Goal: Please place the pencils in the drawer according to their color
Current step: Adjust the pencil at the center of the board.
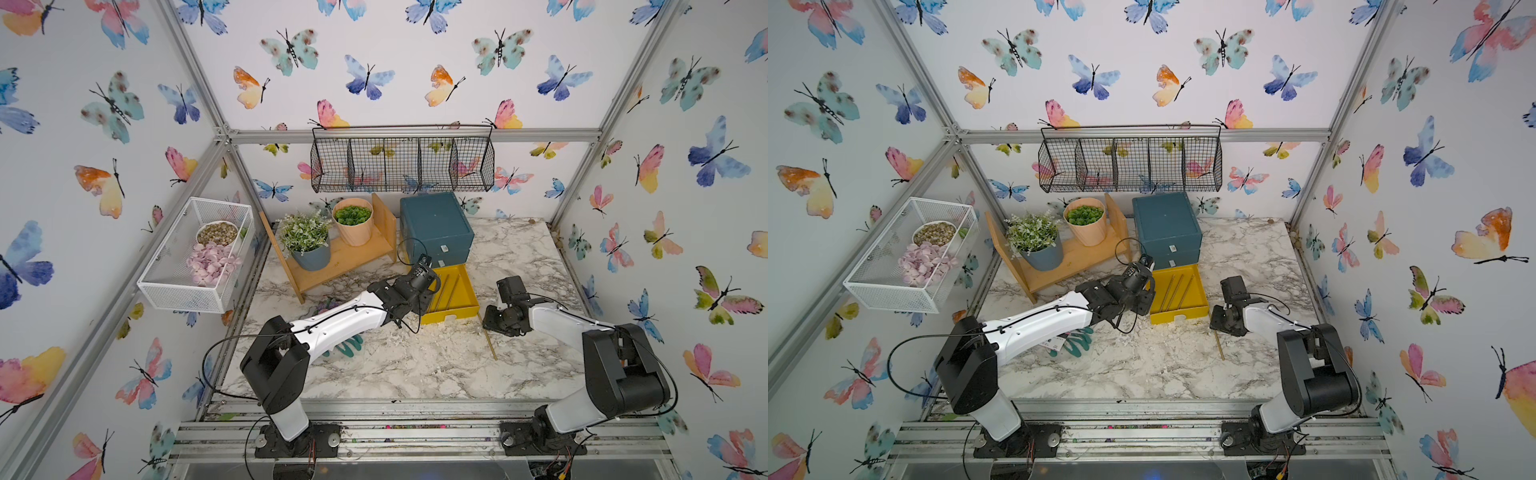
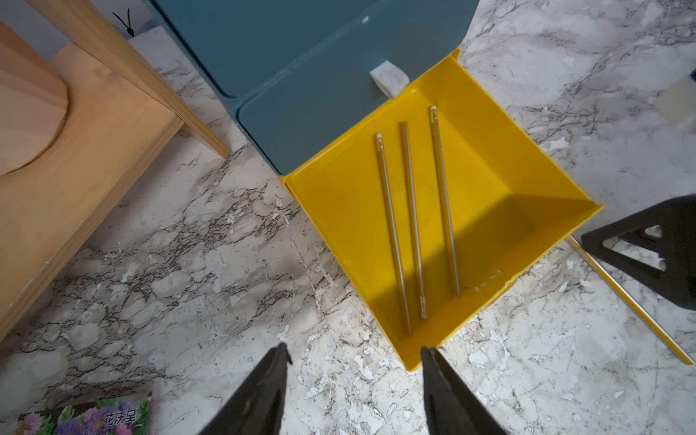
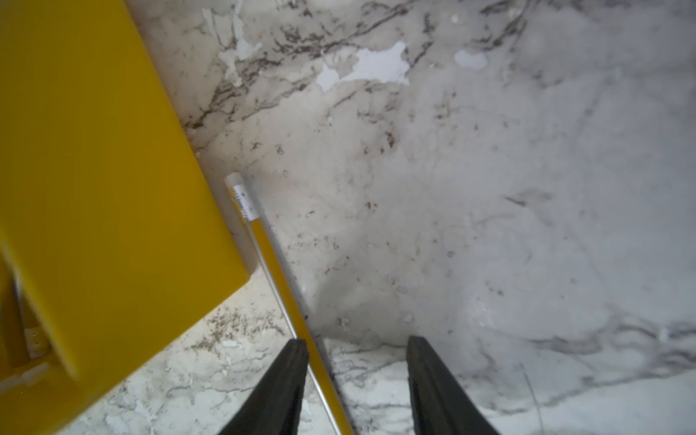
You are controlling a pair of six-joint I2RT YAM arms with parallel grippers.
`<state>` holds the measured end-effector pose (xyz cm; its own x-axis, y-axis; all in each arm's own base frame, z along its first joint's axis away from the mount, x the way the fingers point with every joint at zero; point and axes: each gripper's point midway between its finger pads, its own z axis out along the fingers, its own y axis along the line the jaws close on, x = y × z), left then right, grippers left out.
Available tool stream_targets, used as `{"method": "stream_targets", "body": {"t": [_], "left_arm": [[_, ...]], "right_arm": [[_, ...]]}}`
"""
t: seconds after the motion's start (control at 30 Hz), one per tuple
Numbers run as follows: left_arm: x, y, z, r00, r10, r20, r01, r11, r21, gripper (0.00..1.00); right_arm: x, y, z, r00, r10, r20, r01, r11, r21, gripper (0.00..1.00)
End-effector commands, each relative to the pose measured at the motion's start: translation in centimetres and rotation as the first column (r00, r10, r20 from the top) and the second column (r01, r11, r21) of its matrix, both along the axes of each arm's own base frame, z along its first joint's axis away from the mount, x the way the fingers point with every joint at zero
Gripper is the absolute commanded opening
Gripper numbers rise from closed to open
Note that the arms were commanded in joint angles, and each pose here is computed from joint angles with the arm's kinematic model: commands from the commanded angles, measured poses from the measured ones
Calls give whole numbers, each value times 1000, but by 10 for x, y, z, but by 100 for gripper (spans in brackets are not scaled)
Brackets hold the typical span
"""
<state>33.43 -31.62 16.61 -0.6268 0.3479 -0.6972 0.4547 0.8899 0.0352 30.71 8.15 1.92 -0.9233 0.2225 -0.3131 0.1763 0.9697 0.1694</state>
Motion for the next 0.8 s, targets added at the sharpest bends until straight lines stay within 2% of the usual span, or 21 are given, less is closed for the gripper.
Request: {"method": "stream_targets", "body": {"t": [0.0, 0.17, 0.43, 0.77], "left_arm": [[4, 3, 15, 1000, 18, 25, -17, 999, -48, 61], [5, 5, 15, 1000, 20, 23, -19, 999, -49, 61], [6, 7, 15, 999, 28, 25, -27, 999, -42, 61], [7, 9, 15, 999, 32, 23, -31, 999, -44, 61]], "right_arm": [[-27, -16, -17, 993, -14, -116, 0, 993, -116, 48], [-28, -7, -12, 996, -1, -92, -7, 997, -81, 49], [-12, 13, 18, 998, 67, -3, -67, 998, -17, 48], [-25, 23, -9, 988, 115, -102, -124, 989, -86, 44]]}}
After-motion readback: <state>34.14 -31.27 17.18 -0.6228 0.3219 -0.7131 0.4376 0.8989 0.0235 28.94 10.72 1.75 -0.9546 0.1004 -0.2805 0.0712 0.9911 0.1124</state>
